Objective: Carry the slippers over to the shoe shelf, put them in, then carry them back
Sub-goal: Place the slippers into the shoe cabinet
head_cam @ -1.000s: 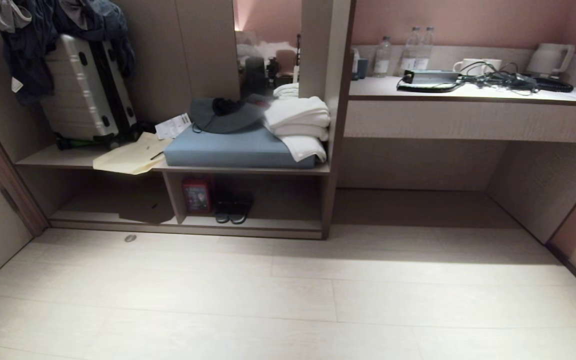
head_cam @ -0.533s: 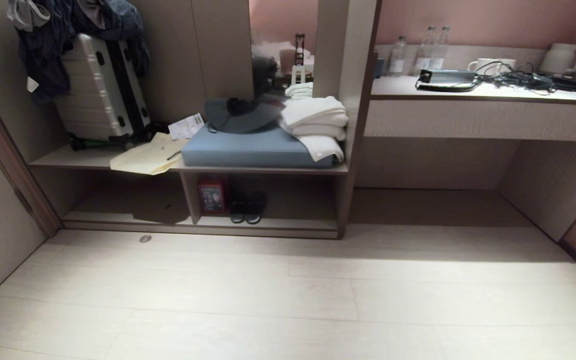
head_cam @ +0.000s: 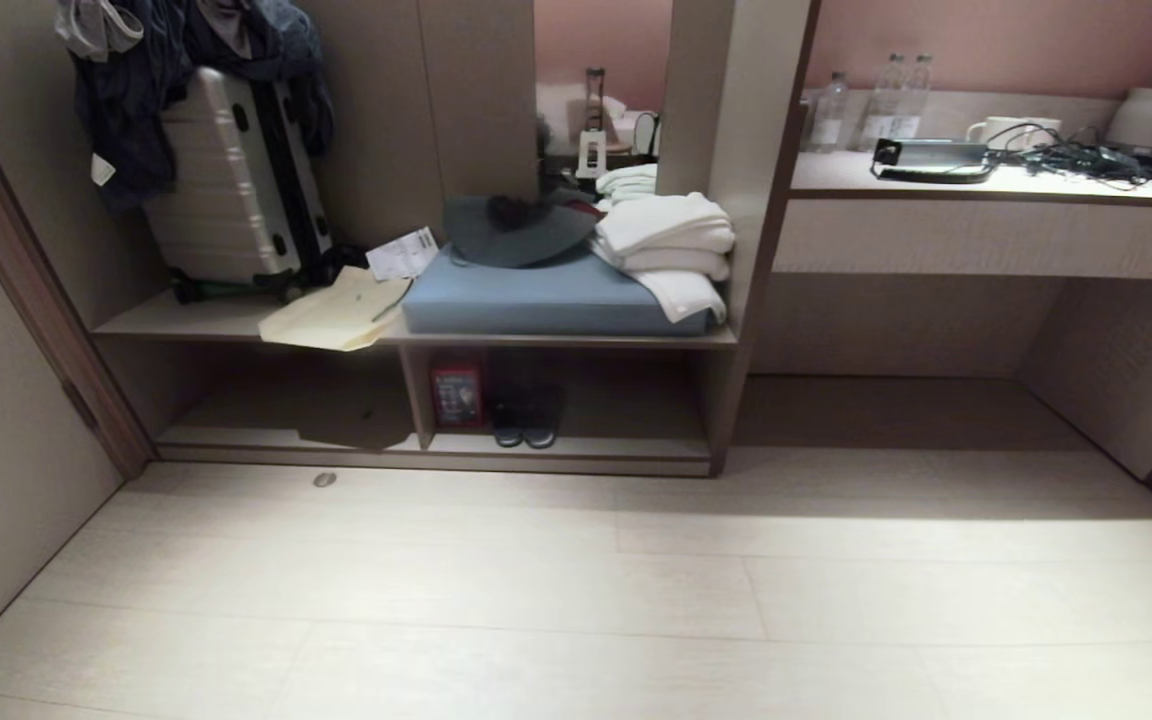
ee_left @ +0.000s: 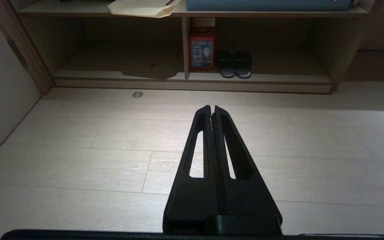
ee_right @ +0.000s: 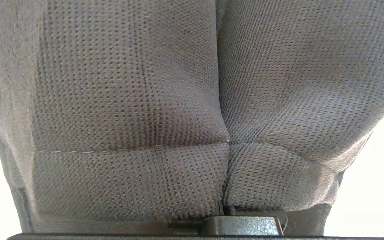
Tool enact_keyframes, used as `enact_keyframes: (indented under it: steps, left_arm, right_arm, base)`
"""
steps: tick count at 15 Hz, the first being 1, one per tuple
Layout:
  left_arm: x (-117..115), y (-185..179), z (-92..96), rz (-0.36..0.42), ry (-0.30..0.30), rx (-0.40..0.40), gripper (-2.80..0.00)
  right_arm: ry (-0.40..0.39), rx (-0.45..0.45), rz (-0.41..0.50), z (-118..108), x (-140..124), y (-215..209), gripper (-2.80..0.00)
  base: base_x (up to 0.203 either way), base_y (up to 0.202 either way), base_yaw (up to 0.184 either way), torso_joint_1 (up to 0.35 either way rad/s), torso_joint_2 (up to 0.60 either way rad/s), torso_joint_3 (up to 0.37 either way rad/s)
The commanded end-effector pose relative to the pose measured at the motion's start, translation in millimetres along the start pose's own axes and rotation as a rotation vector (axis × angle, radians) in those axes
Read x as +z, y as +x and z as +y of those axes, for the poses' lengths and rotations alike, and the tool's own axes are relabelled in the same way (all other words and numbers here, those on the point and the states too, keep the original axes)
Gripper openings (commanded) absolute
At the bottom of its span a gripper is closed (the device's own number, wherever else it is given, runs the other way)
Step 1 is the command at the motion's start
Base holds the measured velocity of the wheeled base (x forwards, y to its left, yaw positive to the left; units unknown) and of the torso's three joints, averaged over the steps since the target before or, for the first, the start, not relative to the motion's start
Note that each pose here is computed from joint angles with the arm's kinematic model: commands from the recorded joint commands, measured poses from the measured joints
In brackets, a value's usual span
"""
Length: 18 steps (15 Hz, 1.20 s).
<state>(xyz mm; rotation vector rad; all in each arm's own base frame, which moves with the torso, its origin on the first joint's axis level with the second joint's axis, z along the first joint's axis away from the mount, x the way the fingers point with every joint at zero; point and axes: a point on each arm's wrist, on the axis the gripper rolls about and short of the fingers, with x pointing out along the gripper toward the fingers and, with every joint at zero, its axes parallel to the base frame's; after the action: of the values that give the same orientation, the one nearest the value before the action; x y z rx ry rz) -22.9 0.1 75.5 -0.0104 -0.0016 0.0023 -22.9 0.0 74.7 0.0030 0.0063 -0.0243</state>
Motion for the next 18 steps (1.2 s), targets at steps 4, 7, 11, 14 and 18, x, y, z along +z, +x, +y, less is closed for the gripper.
enact_keyframes:
  steps: [4,7,11,14,18]
  left_arm:
    - [-0.1,0.1,0.0,0.001,0.003,0.0,-2.8]
    - [-0.3,0.2,0.0,0.002,0.003,-0.001,-2.8]
    - [0.1,0.1,-0.1,0.0,0.006,0.001,-2.8]
    - [0.3,0.0,0.0,-0.001,0.012,0.001,-2.8]
    - [-0.5,0.1,0.0,0.006,0.014,0.002,-2.8]
  right_arm:
    - [0.0,0.0,0.001,0.0,-0.4,0.1,-2.8]
    - [0.0,0.0,0.001,0.0,-0.4,0.1,-2.8]
    - [0.0,0.0,0.001,0.0,-0.4,0.1,-2.8]
    - [0.0,0.0,0.001,0.0,-0.4,0.1,-2.8]
    - [0.0,0.0,0.001,0.0,-0.4,0.1,-2.8]
  base:
    - [0.0,0.188,-0.002,0.004,0.0,0.003]
    - [0.0,0.039,0.006,0.0,0.0,0.001]
    - [0.0,0.0,0.0,0.0,0.0,0.0]
    - [0.059,0.0,0.0,0.002,0.0,0.0]
    - [0.196,0.0,0.0,0.005,0.0,0.003]
